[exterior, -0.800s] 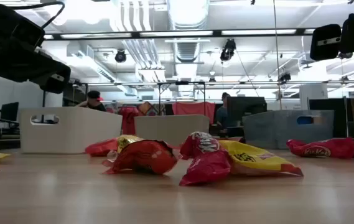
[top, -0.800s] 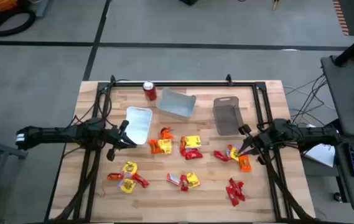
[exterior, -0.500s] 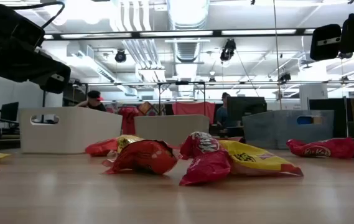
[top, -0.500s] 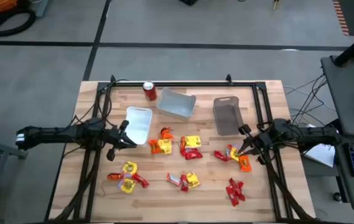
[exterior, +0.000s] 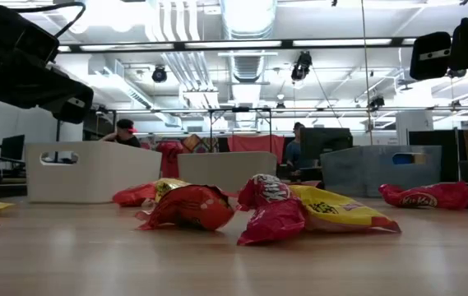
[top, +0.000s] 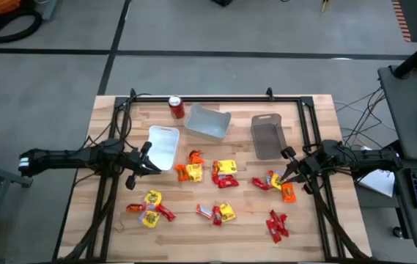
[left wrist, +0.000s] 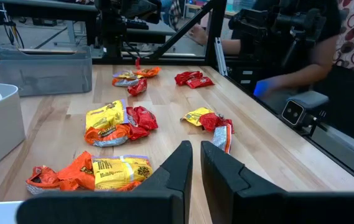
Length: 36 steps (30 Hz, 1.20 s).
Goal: Sort candy
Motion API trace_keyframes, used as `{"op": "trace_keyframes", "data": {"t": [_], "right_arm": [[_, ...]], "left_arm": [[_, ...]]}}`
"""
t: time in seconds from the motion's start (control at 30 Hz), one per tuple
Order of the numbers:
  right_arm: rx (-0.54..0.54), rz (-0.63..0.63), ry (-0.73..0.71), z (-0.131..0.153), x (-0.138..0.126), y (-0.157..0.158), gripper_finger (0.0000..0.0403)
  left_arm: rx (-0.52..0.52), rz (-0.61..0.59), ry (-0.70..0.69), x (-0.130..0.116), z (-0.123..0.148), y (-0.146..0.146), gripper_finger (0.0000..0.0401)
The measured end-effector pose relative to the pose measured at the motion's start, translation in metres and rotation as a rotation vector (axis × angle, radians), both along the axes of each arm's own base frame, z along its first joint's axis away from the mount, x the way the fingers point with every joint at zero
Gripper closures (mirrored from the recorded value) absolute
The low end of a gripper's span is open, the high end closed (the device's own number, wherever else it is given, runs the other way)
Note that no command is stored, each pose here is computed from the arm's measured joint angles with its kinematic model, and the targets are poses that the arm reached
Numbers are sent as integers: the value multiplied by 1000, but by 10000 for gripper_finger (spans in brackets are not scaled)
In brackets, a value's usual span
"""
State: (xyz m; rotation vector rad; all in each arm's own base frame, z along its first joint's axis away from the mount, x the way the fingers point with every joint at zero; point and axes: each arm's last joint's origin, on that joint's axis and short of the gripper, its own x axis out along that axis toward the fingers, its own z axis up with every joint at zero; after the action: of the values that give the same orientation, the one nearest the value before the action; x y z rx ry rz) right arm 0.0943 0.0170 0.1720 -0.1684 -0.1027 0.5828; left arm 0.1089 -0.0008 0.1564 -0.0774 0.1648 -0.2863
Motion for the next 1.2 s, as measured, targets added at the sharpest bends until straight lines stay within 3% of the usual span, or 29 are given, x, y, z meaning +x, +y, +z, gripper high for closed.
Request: {"op": "trace_keyframes", "data": {"t": [1.1,1.2], "right_arm": [[0,0,0,0,0,0,360],[-50,-21,-32,0,0,0,360]], "left_arm": [[0,0,0,0,0,0,383],[0,0,0,0,0,0,383]]}}
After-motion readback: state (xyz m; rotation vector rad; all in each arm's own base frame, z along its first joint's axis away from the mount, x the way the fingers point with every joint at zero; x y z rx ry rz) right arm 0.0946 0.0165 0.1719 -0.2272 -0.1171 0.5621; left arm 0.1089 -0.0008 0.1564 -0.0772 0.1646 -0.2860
